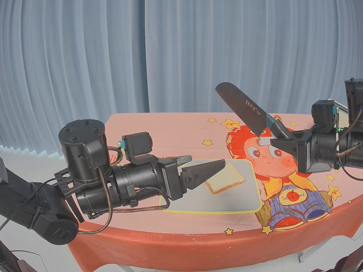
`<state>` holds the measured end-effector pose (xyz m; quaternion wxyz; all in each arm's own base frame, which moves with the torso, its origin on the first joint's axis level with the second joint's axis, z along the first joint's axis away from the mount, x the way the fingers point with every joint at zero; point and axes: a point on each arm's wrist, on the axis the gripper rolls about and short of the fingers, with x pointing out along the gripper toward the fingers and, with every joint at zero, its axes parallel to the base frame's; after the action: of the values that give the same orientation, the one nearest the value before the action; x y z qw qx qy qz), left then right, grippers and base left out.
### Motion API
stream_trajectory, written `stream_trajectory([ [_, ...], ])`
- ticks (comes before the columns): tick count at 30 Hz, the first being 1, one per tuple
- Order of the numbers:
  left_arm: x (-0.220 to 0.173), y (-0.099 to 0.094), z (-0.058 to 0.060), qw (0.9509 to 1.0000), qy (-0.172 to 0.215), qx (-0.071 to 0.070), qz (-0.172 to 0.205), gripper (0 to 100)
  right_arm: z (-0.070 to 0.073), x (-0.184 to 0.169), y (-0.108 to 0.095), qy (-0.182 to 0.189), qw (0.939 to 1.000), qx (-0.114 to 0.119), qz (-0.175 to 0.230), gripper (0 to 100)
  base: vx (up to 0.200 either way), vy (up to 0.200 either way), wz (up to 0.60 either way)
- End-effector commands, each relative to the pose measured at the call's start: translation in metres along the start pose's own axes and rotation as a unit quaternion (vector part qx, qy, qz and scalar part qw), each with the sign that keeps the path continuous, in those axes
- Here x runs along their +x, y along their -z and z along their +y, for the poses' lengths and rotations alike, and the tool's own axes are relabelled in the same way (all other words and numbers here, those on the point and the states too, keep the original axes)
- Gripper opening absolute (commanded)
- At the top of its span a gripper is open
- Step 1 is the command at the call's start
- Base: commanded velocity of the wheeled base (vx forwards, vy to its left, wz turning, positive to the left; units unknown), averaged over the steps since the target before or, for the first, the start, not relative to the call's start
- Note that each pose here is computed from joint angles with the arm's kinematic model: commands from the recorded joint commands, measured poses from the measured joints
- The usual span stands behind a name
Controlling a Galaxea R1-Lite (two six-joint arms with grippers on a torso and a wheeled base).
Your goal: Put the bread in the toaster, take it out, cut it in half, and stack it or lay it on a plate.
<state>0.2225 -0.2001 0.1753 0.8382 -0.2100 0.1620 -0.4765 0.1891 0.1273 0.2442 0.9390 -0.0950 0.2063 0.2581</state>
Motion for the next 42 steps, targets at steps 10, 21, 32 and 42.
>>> stream_trajectory([
  [10, -0.001, -0.003, -0.003, 1.0000, 0.004, 0.002, -0.005, 100, -0.011, 0.001, 0.033, -0.080, 0.9926, 0.084, 0.035, 0, 0.000, 0.000, 0.00],
  [21, 0.006, 0.009, -0.005, 0.9998, 0.009, -0.004, 0.019, 100, 0.011, -0.028, 0.066, -0.117, 0.9913, 0.052, 0.032, 0, 0.000, 0.000, 0.00],
  [32, 0.012, 0.020, -0.008, 0.9991, 0.014, -0.006, 0.039, 100, 0.005, 0.019, 0.071, -0.097, 0.9907, 0.065, 0.068, 0, 0.000, 0.000, 0.00],
  [42, 0.014, 0.016, -0.010, 0.9998, -0.003, -0.001, 0.019, 100, 0.005, 0.041, 0.083, -0.043, 0.9971, 0.055, 0.031, 0, 0.000, 0.000, 0.00],
])
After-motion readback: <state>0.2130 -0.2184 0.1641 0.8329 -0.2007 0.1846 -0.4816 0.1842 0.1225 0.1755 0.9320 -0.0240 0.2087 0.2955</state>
